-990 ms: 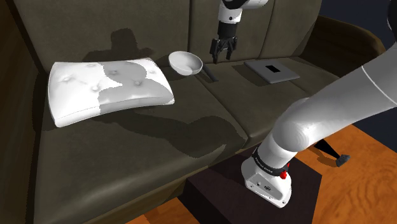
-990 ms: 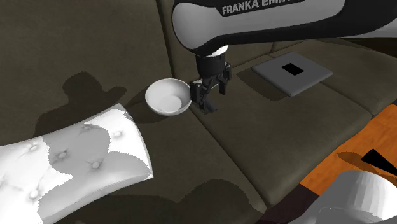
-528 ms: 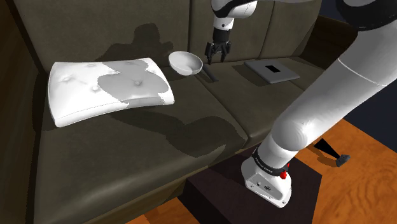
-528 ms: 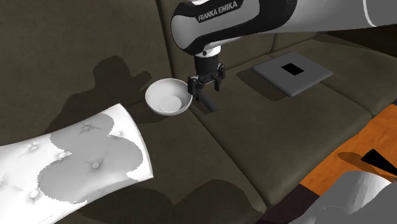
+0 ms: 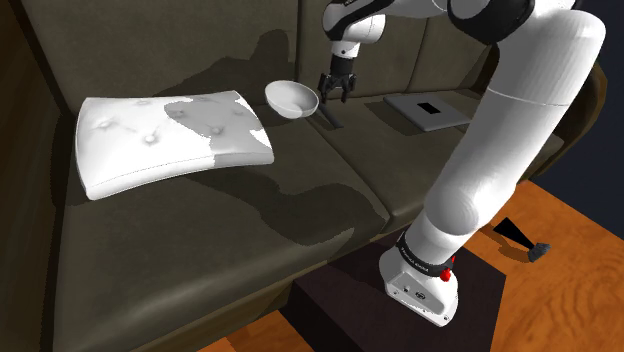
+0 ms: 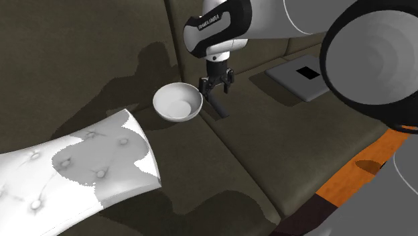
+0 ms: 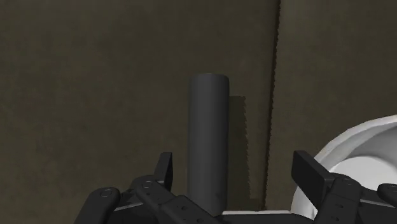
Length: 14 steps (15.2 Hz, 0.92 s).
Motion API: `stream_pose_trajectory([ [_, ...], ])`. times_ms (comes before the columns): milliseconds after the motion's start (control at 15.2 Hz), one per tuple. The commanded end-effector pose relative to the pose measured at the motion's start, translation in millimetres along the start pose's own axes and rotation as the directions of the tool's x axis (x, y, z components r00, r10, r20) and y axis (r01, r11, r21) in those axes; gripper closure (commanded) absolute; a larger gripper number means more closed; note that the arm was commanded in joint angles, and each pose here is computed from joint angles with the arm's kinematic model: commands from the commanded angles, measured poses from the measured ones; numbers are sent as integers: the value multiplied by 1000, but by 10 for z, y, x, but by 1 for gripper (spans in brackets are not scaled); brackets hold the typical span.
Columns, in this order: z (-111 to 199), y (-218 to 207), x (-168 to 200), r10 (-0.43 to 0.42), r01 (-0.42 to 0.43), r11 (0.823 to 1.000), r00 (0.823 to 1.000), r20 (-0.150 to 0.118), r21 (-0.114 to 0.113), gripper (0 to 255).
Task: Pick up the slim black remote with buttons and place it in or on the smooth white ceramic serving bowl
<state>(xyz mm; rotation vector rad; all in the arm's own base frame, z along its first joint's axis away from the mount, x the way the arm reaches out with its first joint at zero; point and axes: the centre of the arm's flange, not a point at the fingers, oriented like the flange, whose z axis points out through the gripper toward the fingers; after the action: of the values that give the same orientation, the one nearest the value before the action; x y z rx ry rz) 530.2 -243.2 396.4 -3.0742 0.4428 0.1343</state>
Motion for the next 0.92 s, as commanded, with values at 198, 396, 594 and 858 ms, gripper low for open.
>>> stream_pose_trajectory([
  [198, 261, 168, 244, 29, -29, 999, 1000, -2, 14, 0],
  [396, 419, 165, 244, 29, -29, 999, 1000, -2, 14, 0],
  [594, 555, 163, 244, 29, -29, 999, 1000, -2, 14, 0],
  [858, 555, 163, 244, 29, -29, 999, 1000, -2, 14, 0],
])
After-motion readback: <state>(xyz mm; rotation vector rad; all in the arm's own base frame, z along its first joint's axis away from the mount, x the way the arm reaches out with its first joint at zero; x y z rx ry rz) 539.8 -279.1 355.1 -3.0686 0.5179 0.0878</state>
